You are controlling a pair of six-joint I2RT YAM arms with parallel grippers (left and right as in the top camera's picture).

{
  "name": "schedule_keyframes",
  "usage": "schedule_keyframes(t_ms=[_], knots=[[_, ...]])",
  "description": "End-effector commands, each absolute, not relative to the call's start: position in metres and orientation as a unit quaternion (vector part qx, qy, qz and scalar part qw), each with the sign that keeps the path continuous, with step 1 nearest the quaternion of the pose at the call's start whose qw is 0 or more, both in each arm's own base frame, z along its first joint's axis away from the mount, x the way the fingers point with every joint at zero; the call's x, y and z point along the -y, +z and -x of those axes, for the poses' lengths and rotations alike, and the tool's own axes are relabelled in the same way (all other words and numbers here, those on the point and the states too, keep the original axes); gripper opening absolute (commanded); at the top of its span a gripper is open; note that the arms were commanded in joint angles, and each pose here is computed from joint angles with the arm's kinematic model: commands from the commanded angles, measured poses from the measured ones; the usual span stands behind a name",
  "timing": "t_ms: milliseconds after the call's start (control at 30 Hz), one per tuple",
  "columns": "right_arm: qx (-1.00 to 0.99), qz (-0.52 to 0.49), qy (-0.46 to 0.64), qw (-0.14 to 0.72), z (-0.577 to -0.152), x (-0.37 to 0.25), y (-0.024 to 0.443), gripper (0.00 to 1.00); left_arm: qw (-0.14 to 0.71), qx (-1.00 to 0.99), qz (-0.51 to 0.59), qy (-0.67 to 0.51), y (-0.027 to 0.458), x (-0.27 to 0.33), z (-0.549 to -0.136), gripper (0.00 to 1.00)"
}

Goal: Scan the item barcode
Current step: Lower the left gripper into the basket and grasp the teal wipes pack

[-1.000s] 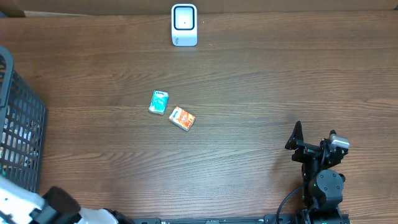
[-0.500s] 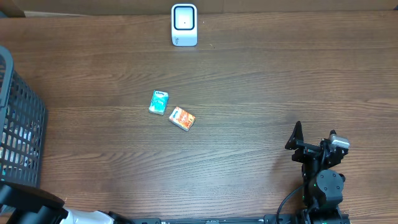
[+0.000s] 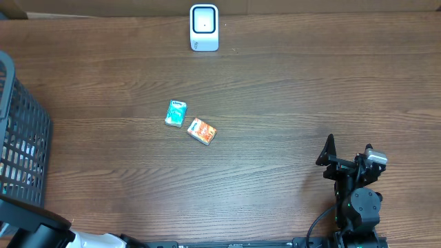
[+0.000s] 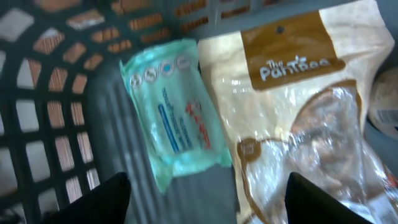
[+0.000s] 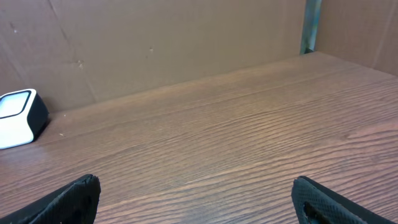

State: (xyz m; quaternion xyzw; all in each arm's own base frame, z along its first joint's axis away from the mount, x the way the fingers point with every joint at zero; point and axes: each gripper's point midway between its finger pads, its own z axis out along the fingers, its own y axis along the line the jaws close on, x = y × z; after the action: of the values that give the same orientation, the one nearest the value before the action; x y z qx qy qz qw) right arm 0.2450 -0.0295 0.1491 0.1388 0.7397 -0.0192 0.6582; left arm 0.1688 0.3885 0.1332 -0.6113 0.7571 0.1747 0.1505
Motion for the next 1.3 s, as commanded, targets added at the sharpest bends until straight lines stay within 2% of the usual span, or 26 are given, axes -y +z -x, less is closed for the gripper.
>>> schedule_keyframes(t_ms=[0,300,567,733,800,833,867,933,967,1000,1033,1267], knots=[[-0.734,-0.142,-0.019,0.664,-0.245,0.031,0.155,1.0,0.115,-0.777,0.584,0.206,0.117,-0.395,-0.158,0.73],[-0.734,-0.142,-0.019,0.664,-0.245,0.031,0.155,1.0,0.063,-0.776,0.594,0.2,0.073,-0.403,-0.144,0.74],[-0.734,-0.142,-0.019,0.664,-0.245,0.031,0.155,1.0,0.0,-0.758,0.616,0.212,0.037,-0.411,-0.108,0.75],[-0.734,-0.142,-0.019,0.664,-0.245,0.031,0.155,1.0,-0.004,-0.764,0.622,0.171,0.002,-0.409,-0.112,0.78],[-0.734,-0.142,-0.019,0.664,-0.245,0.031,0.155,1.0,-0.016,-0.767,0.622,0.159,-0.011,-0.405,-0.112,0.76],[-0.734,-0.142,-0.019,0.664,-0.245,0.031,0.155,1.0,-0.021,-0.768,0.621,0.156,-0.016,-0.404,-0.111,0.74],[-0.734,-0.142,-0.019,0.664,-0.245,0.031,0.155,1.0,-0.027,-0.769,0.62,0.153,-0.021,-0.402,-0.111,0.64],[-0.734,-0.142,-0.019,0.664,-0.245,0.031,0.155,1.0,-0.034,-0.771,0.619,0.149,-0.026,-0.399,-0.11,0.4],[-0.734,-0.142,-0.019,0.664,-0.245,0.031,0.155,1.0,-0.036,-0.771,0.618,0.148,-0.026,-0.398,-0.111,0.22],[-0.734,-0.142,-0.019,0.664,-0.245,0.031,0.155,1.0,-0.035,-0.772,0.618,0.148,-0.025,-0.398,-0.112,0.11],[-0.734,-0.142,-0.019,0.664,-0.245,0.031,0.155,1.0,-0.034,-0.772,0.617,0.148,-0.024,-0.399,-0.113,0.04],[-0.734,-0.142,-0.019,0.664,-0.245,0.031,0.155,1.0,-0.039,-0.775,0.616,0.139,0.002,-0.397,-0.118,0.04]])
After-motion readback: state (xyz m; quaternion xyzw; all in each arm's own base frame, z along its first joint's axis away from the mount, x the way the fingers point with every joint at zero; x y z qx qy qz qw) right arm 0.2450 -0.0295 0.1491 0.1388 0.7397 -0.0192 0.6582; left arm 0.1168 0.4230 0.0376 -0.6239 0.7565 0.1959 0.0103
